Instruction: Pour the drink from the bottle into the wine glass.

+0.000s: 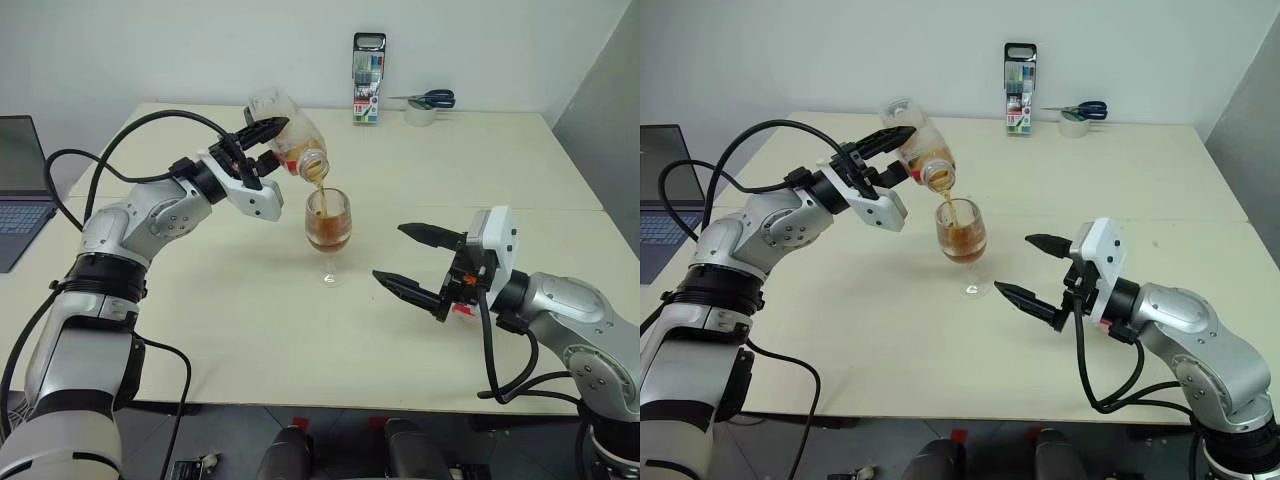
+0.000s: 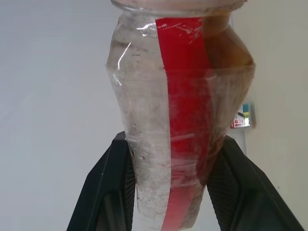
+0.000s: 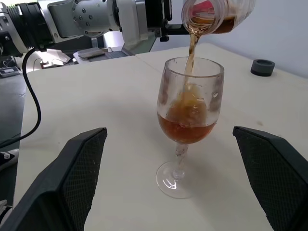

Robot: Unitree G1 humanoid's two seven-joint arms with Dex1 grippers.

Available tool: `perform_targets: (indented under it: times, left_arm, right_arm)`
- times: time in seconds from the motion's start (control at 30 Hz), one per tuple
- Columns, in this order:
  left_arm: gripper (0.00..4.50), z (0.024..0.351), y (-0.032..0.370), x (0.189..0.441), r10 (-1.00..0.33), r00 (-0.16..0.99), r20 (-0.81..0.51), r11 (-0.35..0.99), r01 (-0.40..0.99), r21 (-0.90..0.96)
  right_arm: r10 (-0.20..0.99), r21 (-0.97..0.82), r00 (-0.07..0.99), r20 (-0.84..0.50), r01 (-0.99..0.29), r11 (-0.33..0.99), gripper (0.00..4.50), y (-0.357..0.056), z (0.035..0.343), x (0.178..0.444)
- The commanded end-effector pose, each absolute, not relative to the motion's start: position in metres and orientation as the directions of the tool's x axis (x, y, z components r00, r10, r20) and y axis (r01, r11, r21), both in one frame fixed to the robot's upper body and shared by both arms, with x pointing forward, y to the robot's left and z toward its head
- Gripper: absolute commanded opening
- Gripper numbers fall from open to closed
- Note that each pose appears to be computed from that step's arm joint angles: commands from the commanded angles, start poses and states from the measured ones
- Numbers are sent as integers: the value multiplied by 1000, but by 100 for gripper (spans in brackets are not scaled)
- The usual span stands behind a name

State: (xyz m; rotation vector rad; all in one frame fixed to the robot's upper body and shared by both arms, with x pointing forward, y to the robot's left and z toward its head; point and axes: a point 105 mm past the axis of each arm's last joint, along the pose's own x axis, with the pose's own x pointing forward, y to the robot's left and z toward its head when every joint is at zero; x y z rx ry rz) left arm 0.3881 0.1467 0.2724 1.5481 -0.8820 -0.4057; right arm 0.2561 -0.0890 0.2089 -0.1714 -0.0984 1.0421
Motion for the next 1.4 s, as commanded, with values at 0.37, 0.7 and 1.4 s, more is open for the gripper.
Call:
perform_targets:
  times: [0.37, 0.7, 1.4]
  left_arm:
    - [169, 296, 150, 385, -725, 628, 282, 39, -372, 928]
    - [169, 292, 150, 389, -708, 648, 278, 62, -336, 940]
    - [169, 269, 180, 399, -463, 838, 289, 611, 66, 789]
  right_arm:
    - [871, -229, 491, 19, -846, 482, 450, -88, 214, 251]
    - [870, -230, 492, 17, -845, 482, 450, -88, 214, 251]
    - [904, -236, 428, 0, -878, 416, 450, -73, 213, 246]
